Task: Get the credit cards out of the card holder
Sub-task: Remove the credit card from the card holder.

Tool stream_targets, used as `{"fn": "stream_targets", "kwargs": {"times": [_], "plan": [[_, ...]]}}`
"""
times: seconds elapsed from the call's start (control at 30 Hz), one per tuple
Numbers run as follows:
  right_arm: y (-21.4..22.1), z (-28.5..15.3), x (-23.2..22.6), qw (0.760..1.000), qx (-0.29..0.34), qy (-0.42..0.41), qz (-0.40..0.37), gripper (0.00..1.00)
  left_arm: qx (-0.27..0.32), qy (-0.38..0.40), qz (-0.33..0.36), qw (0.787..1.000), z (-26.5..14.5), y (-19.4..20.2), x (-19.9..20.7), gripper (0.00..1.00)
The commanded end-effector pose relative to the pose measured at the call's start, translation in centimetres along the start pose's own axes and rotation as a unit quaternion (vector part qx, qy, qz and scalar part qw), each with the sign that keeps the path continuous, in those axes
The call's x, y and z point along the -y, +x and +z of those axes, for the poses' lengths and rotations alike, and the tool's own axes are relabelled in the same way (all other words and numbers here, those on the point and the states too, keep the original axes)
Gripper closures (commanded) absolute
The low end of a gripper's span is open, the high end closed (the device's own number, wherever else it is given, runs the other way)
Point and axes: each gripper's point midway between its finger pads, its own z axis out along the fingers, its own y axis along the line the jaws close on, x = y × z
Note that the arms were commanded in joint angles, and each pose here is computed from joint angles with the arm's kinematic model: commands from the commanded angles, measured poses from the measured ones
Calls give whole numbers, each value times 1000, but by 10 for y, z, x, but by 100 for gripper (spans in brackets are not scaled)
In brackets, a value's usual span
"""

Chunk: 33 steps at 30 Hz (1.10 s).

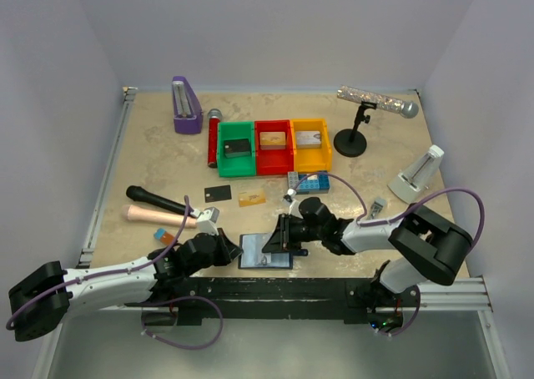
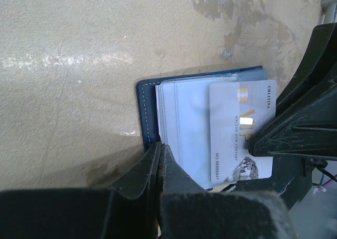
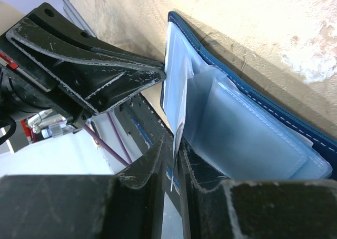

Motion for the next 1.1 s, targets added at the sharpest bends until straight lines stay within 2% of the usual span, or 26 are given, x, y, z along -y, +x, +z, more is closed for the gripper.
{"fn": "stream_targets", "kwargs": {"times": [0.0, 0.27, 0.57, 1.07], "plan": [[-8, -4, -13, 999, 17, -22, -22, 82, -18, -53, 13, 998, -1, 25, -51, 100], [-9, -5, -13, 999, 18, -23, -21, 86, -17, -51, 10, 998, -2, 24, -50, 100], [-8, -8, 5, 1000, 25, 10, -9, 100, -12, -46, 7, 999, -3, 21, -46, 100], [-9, -28, 27, 997, 41, 67, 1, 100, -4, -34, 11, 999, -5, 11, -32, 100]]}}
